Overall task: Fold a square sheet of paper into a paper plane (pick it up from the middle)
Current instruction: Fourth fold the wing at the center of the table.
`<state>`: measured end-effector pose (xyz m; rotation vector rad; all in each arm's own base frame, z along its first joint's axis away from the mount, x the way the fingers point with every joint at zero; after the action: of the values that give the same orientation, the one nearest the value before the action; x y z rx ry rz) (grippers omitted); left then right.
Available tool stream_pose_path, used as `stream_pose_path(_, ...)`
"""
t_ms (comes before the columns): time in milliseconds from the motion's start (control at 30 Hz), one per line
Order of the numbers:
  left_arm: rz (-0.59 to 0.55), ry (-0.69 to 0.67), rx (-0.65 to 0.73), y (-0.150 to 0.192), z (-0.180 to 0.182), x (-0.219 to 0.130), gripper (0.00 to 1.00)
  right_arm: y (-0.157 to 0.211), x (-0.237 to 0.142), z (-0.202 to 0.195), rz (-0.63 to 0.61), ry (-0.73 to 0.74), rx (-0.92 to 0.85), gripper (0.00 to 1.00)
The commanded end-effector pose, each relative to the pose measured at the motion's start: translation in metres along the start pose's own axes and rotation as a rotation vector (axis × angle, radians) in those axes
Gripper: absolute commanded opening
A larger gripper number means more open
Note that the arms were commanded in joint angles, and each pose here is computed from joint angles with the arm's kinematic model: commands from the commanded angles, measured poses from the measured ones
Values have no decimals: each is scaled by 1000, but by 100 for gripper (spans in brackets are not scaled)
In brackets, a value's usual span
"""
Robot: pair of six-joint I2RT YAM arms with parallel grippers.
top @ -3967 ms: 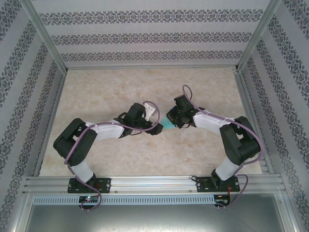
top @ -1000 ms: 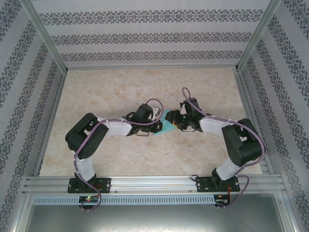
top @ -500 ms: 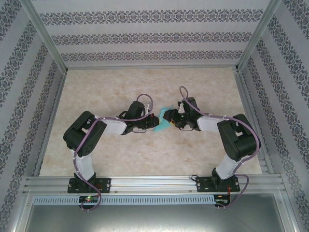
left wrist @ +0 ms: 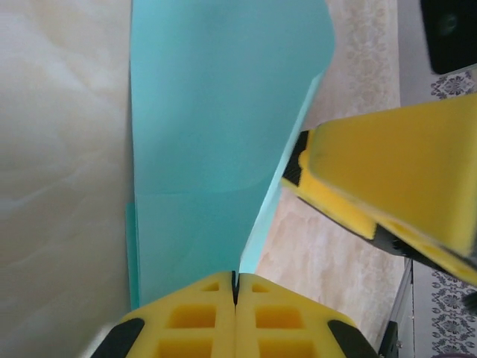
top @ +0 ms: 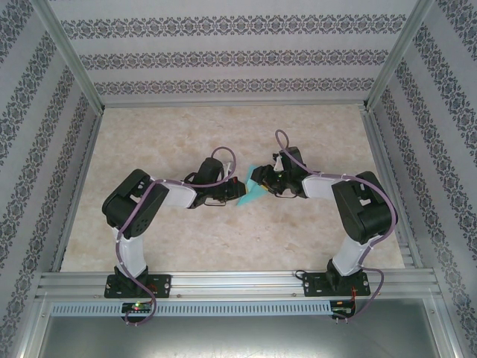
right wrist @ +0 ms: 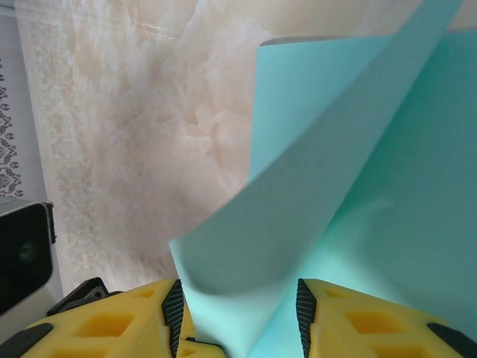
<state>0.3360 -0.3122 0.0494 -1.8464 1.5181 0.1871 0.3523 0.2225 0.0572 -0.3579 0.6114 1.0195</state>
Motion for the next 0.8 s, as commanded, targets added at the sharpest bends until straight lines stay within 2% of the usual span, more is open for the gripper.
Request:
stream_pose_path(0,22,13,-25,-1,1,2,7,-4,3,-7,7,22,-6,45)
stream_pose_path(767,-11,9,-98,-3,12,-1,6,-5,12,-32,14,131,38,45)
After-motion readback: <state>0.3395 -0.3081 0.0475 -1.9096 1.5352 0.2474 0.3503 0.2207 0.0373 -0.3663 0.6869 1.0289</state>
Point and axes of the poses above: each hand's point on the last joint's axis, 136 mm out from that joint toward the fingers, its own x axis out along the fingers, its own z axis along the line the jaws close on, y = z × x, the point moved 1 cm from there along -x, back along the fingers, and after that the axes turned 12 degrees about x, right-handed, at the moved point
